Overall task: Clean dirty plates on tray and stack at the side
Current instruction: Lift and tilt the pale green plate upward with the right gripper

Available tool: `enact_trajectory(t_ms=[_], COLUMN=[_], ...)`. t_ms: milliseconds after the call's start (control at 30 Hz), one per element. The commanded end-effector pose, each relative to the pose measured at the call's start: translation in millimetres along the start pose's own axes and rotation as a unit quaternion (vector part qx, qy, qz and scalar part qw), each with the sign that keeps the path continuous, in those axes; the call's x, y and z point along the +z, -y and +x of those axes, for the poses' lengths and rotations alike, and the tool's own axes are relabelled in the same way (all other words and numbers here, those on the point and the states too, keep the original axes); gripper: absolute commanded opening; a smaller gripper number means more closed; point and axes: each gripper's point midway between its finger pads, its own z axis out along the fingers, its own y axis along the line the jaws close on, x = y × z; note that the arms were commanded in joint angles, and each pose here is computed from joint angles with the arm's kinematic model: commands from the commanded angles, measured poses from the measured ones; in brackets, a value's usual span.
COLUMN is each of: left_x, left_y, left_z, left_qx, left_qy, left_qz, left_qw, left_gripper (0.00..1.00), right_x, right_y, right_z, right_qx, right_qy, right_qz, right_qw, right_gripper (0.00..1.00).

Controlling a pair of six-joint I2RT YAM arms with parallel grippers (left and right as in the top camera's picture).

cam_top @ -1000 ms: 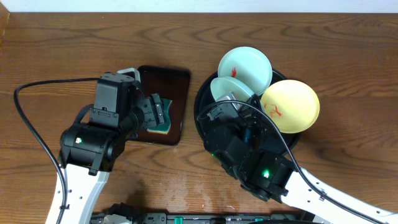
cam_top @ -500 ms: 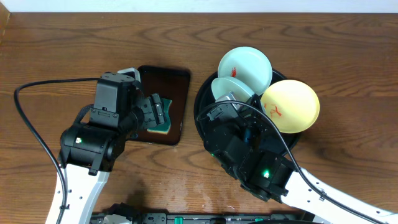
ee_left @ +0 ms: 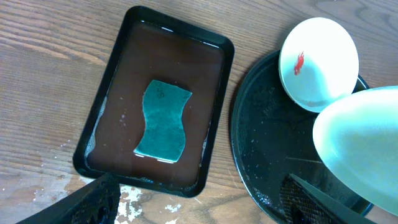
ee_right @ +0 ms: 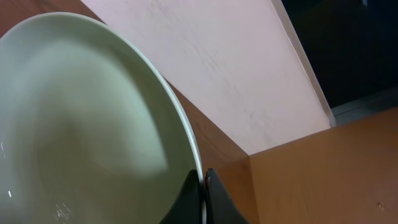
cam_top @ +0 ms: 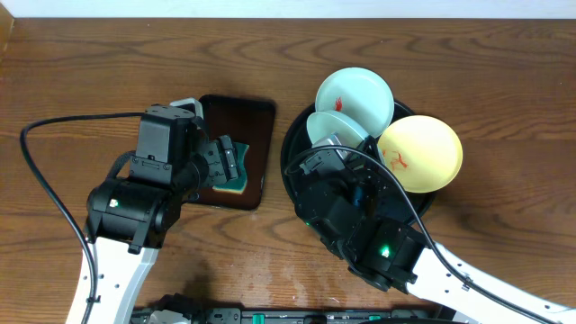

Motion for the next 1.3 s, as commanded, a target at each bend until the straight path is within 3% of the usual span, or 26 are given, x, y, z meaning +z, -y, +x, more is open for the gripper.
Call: enact_trajectory(t_ms=[0,367,467,533,633,667,733,767,833,867,933,967,1033,1100,1167,1267], left_x=[-7,-7,-7,-7,-7,-7,-7,-7,-7,-7,-7,-7,-7,-7,-7,-7], left_y=[2,2,2,2,2,2,2,2,2,2,2,2,2,2,2,2], left_z=[-7,-7,-7,-7,-7,-7,-7,-7,-7,-7,-7,-7,-7,-7,-7,-7], left_qx=[0.002,0.002,0.002,0.002,0.002,0.002,0.002,0.002,0.002,0.002,0.002,0.002,0.002,0.002,0.002,0.002], left_qy=[0.012,0.012,0.012,0.012,0.012,0.012,0.012,0.012,0.012,0.012,0.012,0.012,0.012,0.012,0.012,0.012], left_qz=[0.003,0.003,0.003,0.003,0.003,0.003,0.003,0.003,0.003,0.003,0.003,0.003,0.003,0.003,0.003,0.003], left_qw=[1.000,1.000,1.000,1.000,1.000,1.000,1.000,1.000,1.000,1.000,1.000,1.000,1.000,1.000,1.000,1.000], left_gripper=[0.83,0.83,0.83,0.83,0.83,0.83,0.83,0.83,0.83,0.83,0.83,0.83,0.83,0.83,0.83,0.83], right_x=[-4,-4,1,0,7,9,7,8,10,11,7,7,10,9,8,17], right_y=[13,10,15,3,32,25,2,8,31,25,3,6,22,4,2,8], right_z=[-6,-6,-4,-6,3,1,-4,-2,3,1,-7,-6,-1,-4,-1,10], right_qx=[0.015,0.026,0.064,0.004,0.045,0.054,-0.015,-0.020,0.038,0.060,0.002,-0.006,0.039,0.020,0.010,0.098], right_qy=[0.004,0.006,-0.001,0.007,-0.020,-0.015,0.002,-0.005,-0.023,-0.017,0.004,-0.001,-0.017,-0.004,-0.008,-0.028], right_qz=[0.017,0.007,0.017,-0.015,0.062,0.038,-0.021,-0.001,0.064,0.046,-0.013,0.002,0.049,-0.003,-0.002,0.010], right_qw=[1.000,1.000,0.998,1.000,0.997,0.998,1.000,1.000,0.997,0.997,1.000,1.000,0.998,1.000,1.000,0.995], right_gripper=[0.01,0.01,0.01,0.01,0.01,0.01,0.01,0.01,0.01,0.01,0.01,0.01,0.01,0.01,0.01,0.01])
